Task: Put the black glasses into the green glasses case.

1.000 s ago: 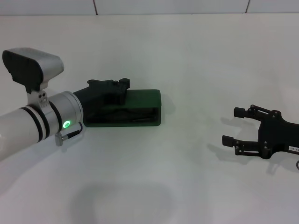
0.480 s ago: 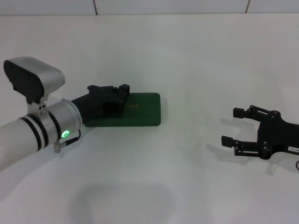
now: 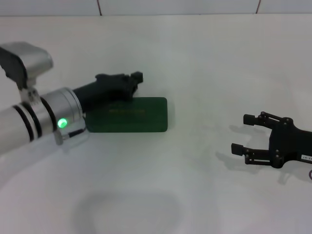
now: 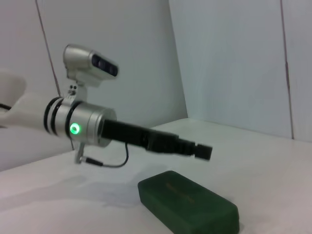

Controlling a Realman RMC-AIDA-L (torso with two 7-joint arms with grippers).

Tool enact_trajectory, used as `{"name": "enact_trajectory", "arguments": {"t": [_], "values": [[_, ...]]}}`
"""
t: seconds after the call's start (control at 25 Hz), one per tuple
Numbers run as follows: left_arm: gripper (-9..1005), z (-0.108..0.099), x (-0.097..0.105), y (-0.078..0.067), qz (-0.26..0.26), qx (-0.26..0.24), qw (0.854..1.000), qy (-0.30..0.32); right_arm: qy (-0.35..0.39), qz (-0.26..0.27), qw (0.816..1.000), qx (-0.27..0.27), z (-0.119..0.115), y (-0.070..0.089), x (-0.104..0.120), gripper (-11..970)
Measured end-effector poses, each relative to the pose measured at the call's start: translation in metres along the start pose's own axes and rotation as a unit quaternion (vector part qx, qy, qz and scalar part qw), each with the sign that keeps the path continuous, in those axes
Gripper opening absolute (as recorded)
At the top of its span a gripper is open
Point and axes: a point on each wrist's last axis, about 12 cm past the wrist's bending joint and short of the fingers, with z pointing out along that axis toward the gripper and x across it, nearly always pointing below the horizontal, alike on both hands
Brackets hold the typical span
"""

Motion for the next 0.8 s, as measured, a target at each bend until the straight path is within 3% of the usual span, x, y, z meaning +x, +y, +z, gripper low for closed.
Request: {"name": "enact_trajectory", "arguments": {"t": [0.2, 0.4, 0.8], "values": [[4, -0.001, -0.023, 0.029, -0.056, -0.022, 0.998, 0.032, -0.001, 0.004, 1.0, -0.002, -0.001, 0.001, 0.0, 880], [5, -0.004, -0.034, 0.043, -0.049, -0.042, 0.997, 0.035, -0.001, 0.004, 1.0, -0.002, -0.001, 0.001, 0.0, 880], [355, -0.031, -0.048, 0.051, -0.052, -0.013, 0.998, -0.022, -0.011, 0.017, 1.0, 0.004, -0.003, -0.003, -0.005, 879]]}}
